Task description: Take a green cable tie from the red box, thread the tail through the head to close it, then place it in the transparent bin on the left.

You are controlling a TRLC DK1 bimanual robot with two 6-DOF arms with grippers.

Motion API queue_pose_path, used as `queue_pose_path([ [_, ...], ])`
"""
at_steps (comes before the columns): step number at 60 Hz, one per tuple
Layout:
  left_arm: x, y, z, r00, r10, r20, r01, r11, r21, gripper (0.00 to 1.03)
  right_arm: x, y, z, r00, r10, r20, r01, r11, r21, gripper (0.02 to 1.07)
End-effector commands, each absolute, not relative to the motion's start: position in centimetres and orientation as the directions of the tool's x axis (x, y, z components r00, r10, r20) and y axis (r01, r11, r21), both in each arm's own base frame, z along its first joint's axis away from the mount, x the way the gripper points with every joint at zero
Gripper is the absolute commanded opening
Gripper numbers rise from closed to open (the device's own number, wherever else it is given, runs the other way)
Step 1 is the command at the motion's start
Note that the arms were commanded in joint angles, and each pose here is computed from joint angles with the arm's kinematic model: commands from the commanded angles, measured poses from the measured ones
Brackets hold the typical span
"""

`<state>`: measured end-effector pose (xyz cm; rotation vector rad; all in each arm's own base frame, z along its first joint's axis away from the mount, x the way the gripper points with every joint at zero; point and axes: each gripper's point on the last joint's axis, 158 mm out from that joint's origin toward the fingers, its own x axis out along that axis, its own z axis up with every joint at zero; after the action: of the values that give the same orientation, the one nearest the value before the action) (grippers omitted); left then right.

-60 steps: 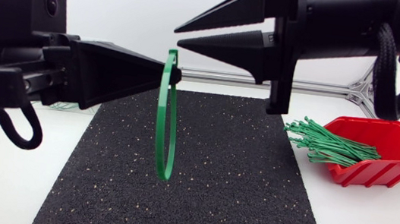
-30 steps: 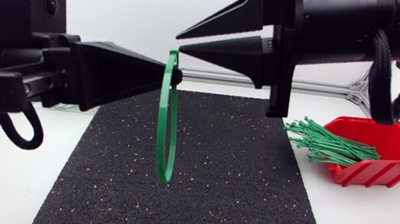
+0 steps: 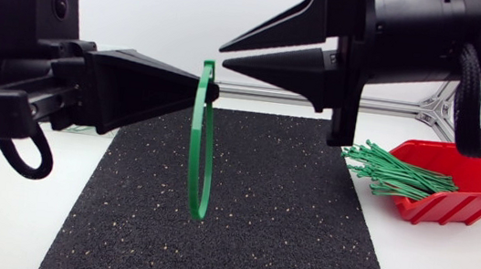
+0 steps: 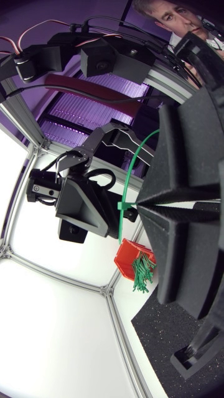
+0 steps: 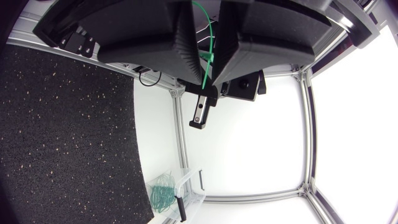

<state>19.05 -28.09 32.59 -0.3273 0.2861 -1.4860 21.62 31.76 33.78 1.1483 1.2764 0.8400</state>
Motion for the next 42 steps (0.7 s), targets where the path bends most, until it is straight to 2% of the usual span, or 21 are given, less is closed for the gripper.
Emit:
queue_pose_path([
  [1,18.5,-28.1,32.8,0.053,-0.998,0.020,0.933,0.042,-0.358,0.04,21.3,32.2,33.0,0.127,0.947,-0.295,0.120,0.280,0.952,0.22],
  [22,18.3,-28.2,32.8,0.045,-0.999,0.022,0.935,0.035,-0.354,0.04,20.5,33.7,33.7,0.094,0.953,-0.288,0.092,0.279,0.956,0.22],
  [29,18.1,-28.2,32.8,0.038,-0.999,0.021,0.934,0.028,-0.355,0.04,21.4,33.5,33.7,0.131,0.948,-0.291,0.084,0.281,0.956,0.08],
  [42,17.7,-28.3,33.0,0.024,-0.999,0.023,0.937,0.014,-0.350,0.04,22.2,32.6,33.5,0.161,0.942,-0.293,0.081,0.284,0.955,0.08],
])
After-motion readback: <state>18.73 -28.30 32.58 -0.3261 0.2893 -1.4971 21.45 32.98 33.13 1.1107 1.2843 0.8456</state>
